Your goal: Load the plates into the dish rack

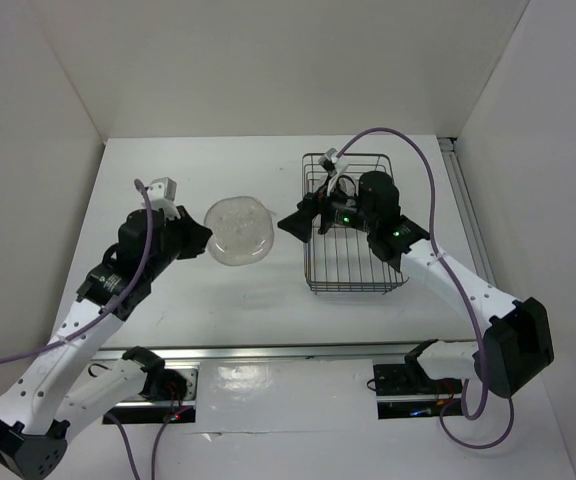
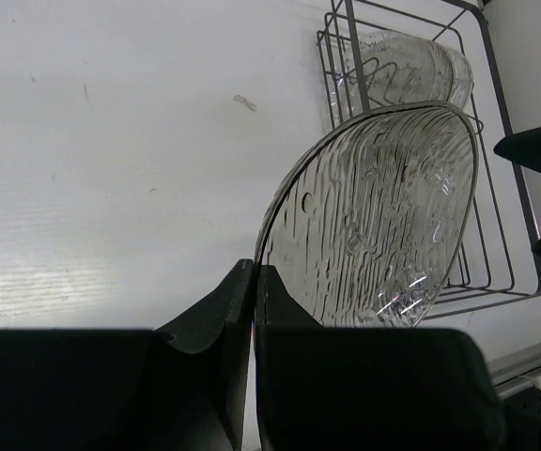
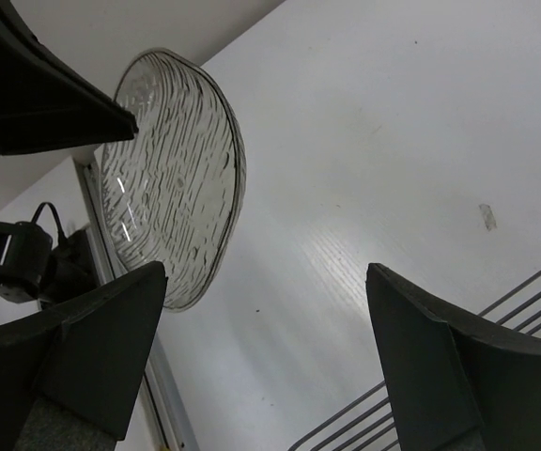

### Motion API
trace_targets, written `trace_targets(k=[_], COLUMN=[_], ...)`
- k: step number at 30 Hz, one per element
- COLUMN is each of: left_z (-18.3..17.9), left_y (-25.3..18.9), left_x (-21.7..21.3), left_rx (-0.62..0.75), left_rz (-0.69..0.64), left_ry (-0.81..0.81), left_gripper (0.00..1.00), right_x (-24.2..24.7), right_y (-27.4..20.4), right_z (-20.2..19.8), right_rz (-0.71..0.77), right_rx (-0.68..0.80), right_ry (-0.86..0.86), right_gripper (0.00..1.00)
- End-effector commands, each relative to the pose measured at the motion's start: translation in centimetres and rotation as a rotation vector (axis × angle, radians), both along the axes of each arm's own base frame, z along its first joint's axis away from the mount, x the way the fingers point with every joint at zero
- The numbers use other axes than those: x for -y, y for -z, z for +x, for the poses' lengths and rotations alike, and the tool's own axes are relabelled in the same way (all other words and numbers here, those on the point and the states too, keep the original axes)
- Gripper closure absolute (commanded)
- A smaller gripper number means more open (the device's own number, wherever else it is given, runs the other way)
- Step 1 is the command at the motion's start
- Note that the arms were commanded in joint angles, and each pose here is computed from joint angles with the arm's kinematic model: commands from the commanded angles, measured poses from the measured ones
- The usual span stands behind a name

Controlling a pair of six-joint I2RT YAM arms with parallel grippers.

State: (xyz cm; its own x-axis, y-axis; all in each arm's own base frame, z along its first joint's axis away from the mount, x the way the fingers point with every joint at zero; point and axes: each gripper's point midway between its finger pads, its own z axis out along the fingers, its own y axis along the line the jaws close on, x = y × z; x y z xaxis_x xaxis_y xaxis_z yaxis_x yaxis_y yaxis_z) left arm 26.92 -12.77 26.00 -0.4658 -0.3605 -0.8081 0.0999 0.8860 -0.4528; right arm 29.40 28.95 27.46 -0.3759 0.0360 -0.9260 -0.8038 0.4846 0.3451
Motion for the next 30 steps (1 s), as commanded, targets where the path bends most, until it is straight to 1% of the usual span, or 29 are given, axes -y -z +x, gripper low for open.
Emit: trace_targets(k=[1, 6, 10, 11, 12, 15, 16, 17, 19, 20, 21, 22, 24, 25, 26, 28, 29, 30], left_z=[0.3, 0.3, 0.3, 0.1, 0.1, 0.1, 0.2, 0.2, 0.2, 0.2, 0.3, 0.3, 0.4, 0.4, 0.4, 0.5, 0.5, 0.5], left_y=[-0.8, -0.8, -0.1, -0.6, -0.6, -0.6, -0.8, -1.2, -1.2, -1.2, -1.4, -1.4, -1.2, -1.2, -1.2, -1.2, -0.8, -0.8], left_x=[1.2, 2.2, 2.6, 2.8, 2.8, 2.8, 2.8, 2.8, 2.8, 2.8, 2.9, 2.9, 3.0, 3.0, 3.0, 2.9, 2.9, 2.9], left_rx=[0.062, 0.071, 0.063, 0.079, 0.079, 0.079, 0.088, 0.096, 0.096, 0.096, 0.105, 0.105, 0.093, 0.093, 0.093, 0.089, 0.081, 0.081], left_rz=[-0.016, -0.058, -0.075, -0.085, -0.085, -0.085, -0.088, -0.091, -0.091, -0.091, -0.095, -0.095, -0.100, -0.100, -0.100, -0.109, -0.106, -0.106], left_ry=[0.065, 0.105, 0.119, 0.130, 0.130, 0.130, 0.130, 0.130, 0.130, 0.130, 0.131, 0.131, 0.127, 0.127, 0.127, 0.114, 0.114, 0.114], left_gripper=[1.00, 1.00, 1.00, 1.00, 1.00, 1.00, 1.00, 1.00, 1.00, 1.00, 1.00, 1.00, 1.00, 1.00, 1.00, 1.00, 0.98, 0.92], right_x=[-0.7, -1.4, -2.3, -2.7, -2.3, -3.0, -3.5, -3.5, -3.8, -4.2, -4.2, -4.2, -4.3, -4.5, -4.7, -4.8, -4.8, -4.7], right_y=[-3.8, -3.4, -1.8, -1.4, -1.4, -0.7, -0.4, 0.0, -0.5, -0.4, -0.4, -0.2, -0.2, -0.2, -0.1, -0.1, 0.3, 0.3], right_z=[0.0, 0.0, 0.4, 0.4, 1.2, 1.0, 0.9, 1.0, 0.9, 0.8, 1.0, 1.3, 1.2, 1.2, 1.1, 1.1, 1.4, 1.6], right_rz=[0.060, 0.076, 0.054, 0.048, 0.042, 0.029, 0.032, 0.027, 0.031, 0.030, 0.029, 0.020, 0.019, 0.016, 0.019, 0.013, 0.006, 0.010], right_rx=[0.097, 0.065, 0.033, 0.026, 0.030, 0.009, 0.000, -0.008, 0.000, -0.001, 0.000, -0.008, -0.007, -0.006, -0.012, -0.028, -0.034, -0.043], right_ry=[-0.023, -0.030, -0.025, -0.027, 0.021, 0.007, -0.003, -0.003, -0.003, -0.012, 0.000, 0.012, 0.015, 0.024, 0.032, 0.050, 0.062, 0.076], right_gripper=[0.07, 0.11, 0.14, 0.14, 0.16, 0.23, 0.27, 0.36, 0.47, 0.53, 0.66, 0.73, 0.79, 0.94, 1.00, 1.00, 1.00, 1.00])
